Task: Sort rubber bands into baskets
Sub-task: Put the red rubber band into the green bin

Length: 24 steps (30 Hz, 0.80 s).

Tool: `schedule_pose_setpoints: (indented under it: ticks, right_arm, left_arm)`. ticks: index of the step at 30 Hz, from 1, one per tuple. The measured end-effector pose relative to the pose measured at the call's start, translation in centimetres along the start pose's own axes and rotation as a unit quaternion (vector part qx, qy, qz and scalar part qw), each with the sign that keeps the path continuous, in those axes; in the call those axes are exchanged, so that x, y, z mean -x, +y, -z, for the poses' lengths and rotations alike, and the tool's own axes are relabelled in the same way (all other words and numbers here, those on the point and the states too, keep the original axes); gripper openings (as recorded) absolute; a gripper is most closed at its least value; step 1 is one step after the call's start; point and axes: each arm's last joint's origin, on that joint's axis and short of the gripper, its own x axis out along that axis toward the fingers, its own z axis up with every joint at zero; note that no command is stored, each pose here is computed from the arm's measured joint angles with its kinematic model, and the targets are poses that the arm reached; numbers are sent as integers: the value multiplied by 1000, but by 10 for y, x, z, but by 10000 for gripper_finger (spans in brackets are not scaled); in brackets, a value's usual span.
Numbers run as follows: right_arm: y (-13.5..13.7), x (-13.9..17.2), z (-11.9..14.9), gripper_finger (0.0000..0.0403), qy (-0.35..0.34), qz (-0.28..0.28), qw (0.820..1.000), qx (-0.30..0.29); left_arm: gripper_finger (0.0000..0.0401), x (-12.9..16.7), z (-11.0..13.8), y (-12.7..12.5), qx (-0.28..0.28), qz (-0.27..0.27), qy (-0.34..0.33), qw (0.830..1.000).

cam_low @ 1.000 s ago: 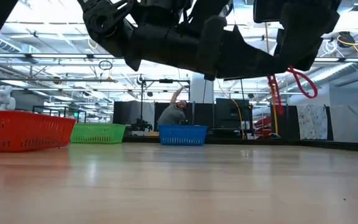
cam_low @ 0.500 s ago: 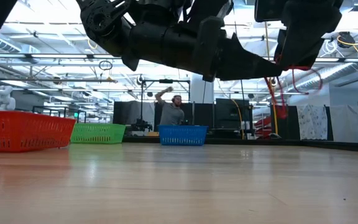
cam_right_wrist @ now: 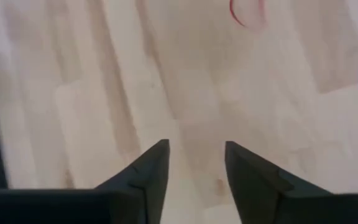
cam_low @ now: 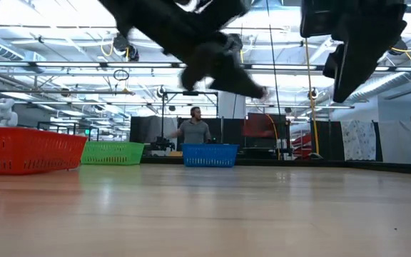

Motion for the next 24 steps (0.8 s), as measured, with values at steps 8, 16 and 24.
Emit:
schedule_pose_setpoints:
  ticks: [8, 16, 24]
  right_arm:
    - [1, 0, -6, 176, -54, 25, 998, 0]
    - [3, 1, -11, 171, -94, 29, 995, 35]
    - [4, 1, -13, 171, -113, 40, 992, 32]
  left_arm:
    - [1, 67, 27, 50, -61, -106, 247, 961]
    - [0, 140, 61, 121, 53, -161, 326, 930]
    - [0, 187, 101, 174, 186, -182, 321, 911]
